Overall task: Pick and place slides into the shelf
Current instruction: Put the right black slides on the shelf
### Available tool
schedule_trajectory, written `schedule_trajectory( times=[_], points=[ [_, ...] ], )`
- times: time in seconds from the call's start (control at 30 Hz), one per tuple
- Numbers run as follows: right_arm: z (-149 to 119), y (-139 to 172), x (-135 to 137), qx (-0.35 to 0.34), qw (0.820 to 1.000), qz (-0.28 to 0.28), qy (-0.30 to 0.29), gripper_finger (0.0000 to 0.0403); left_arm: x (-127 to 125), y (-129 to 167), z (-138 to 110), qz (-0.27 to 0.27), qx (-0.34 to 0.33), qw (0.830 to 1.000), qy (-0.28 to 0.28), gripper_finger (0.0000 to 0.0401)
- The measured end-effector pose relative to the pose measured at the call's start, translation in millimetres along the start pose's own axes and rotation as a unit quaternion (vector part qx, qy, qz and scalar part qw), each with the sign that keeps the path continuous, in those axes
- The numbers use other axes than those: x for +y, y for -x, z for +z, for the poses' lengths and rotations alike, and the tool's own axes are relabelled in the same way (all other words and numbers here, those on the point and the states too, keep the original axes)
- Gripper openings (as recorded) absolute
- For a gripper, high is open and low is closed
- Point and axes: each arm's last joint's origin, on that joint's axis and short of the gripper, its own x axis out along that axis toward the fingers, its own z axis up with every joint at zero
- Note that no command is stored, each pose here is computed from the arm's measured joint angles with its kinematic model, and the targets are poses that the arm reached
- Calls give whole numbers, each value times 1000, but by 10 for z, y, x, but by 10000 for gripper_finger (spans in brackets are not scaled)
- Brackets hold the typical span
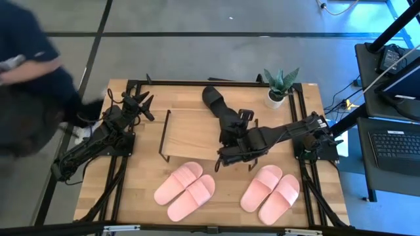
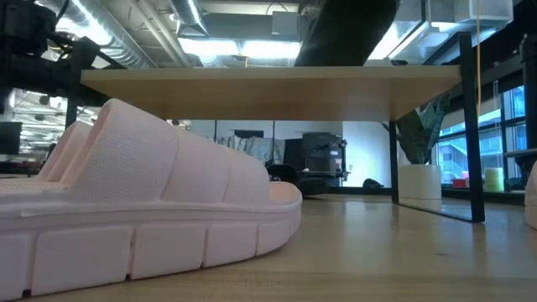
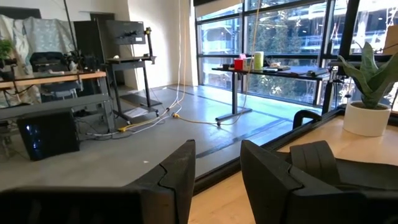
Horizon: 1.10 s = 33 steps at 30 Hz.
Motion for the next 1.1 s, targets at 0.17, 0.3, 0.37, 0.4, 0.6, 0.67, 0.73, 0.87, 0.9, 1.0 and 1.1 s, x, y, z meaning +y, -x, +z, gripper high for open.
schedule_trajectory(
  times=[0.17, 0.3, 0.37, 0.4, 0.6, 0.67, 0.73, 0.87, 0.9, 1.0, 1.1],
  points=[
    [-86, -54, 32, 15, 1000, -2, 5, 12, 0, 0, 0, 0, 0, 1000, 0, 119],
    [-181, -153, 138, 48, 999, 14, -9, 12, 0, 0, 0, 0, 0, 1000, 0, 119],
    [-233, -199, 214, 57, 998, 9, -12, 12, 0, 0, 0, 0, 0, 1000, 0, 119],
    [-260, -219, 245, 64, 998, 10, -10, 12, 0, 0, 0, 0, 0, 1000, 0, 119],
    [-367, -251, 361, 84, 996, 11, -12, 12, 0, 0, 0, 0, 0, 1000, 0, 119],
    [-362, -238, 360, 82, 996, 12, -18, 12, 0, 0, 0, 0, 0, 1000, 0, 119],
    [-346, -223, 350, 79, 996, 14, -28, 12, 0, 0, -1, 0, 0, 1000, 0, 119],
    [-341, -220, 351, 78, 997, 15, -20, 12, 0, 0, -1, 0, 0, 1000, 0, 119],
    [-342, -220, 350, 78, 997, 15, -19, 12, 0, 0, -1, 0, 0, 1000, 0, 119],
    [-340, -219, 348, 77, 997, 14, -19, 12, 0, 0, 0, 0, 0, 1000, 0, 119],
    [-342, -210, 336, 75, 997, 15, -21, 12, 0, 0, -1, 0, 0, 1000, 0, 119]
  ],
)
